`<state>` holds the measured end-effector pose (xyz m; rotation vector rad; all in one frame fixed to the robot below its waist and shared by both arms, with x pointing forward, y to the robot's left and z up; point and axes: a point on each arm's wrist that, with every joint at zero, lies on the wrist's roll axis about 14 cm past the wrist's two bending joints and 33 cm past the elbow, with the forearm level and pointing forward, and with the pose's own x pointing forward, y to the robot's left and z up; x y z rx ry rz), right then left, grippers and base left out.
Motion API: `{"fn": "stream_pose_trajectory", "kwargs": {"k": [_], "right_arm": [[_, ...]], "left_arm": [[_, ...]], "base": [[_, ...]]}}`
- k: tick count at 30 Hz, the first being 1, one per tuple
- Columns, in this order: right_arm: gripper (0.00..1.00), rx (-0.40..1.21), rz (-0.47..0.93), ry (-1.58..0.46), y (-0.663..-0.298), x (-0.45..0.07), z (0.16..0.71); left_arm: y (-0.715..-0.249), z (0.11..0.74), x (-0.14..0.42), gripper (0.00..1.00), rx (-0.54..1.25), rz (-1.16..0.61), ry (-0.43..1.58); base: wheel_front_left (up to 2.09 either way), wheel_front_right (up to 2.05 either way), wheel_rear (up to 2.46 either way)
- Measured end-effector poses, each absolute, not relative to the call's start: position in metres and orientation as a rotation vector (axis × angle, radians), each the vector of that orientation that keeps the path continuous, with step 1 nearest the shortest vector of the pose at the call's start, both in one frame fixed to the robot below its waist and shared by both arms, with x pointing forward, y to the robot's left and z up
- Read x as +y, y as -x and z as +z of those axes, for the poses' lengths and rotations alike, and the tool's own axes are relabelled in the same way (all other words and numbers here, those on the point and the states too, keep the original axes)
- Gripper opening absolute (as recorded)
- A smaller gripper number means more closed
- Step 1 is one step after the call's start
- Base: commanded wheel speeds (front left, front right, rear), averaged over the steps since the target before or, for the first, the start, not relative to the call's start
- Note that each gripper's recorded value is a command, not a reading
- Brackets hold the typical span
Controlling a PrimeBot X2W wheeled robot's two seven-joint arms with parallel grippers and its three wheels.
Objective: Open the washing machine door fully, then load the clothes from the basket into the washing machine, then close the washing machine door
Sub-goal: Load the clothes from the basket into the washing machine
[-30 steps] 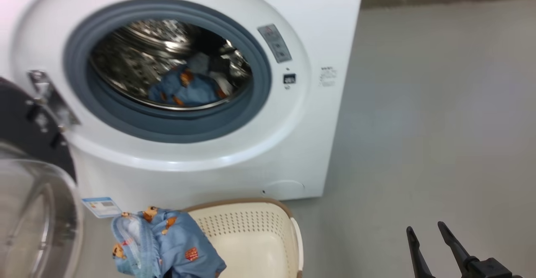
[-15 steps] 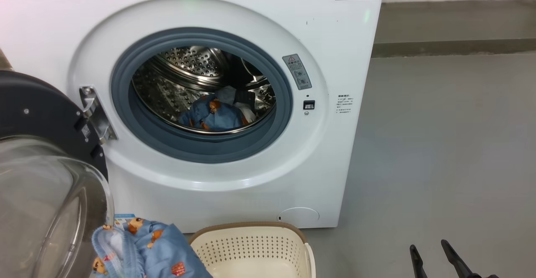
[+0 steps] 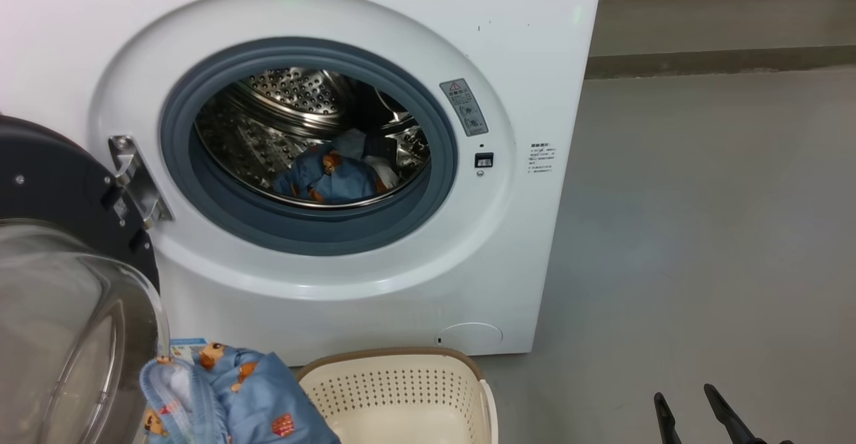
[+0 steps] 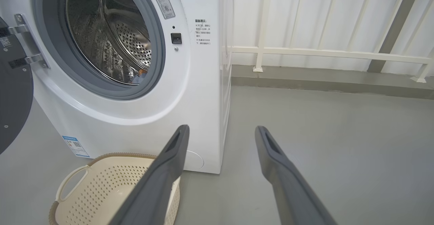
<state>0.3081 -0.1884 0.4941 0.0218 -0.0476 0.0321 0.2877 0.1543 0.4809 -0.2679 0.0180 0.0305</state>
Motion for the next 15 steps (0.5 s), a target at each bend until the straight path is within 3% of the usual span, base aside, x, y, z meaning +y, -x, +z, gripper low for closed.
{"fn": "stream_pose_trajectory", "kwargs": {"k": [6, 15], "right_arm": [[1.00, -0.032, 0.028, -0.023, -0.309, -0.189, 0.490], [1.00, -0.019, 0.020, -0.050, -0.322, -0.189, 0.487]], "left_arm": [[-0.298, 0.482, 0.141, 0.00, 0.022, -0.016, 0.281], [-0.353, 0.488, 0.114, 0.00, 0.013, -0.114, 0.278]], "base": [[0.00, 0.00, 0.00], [0.00, 0.00, 0.00]]}}
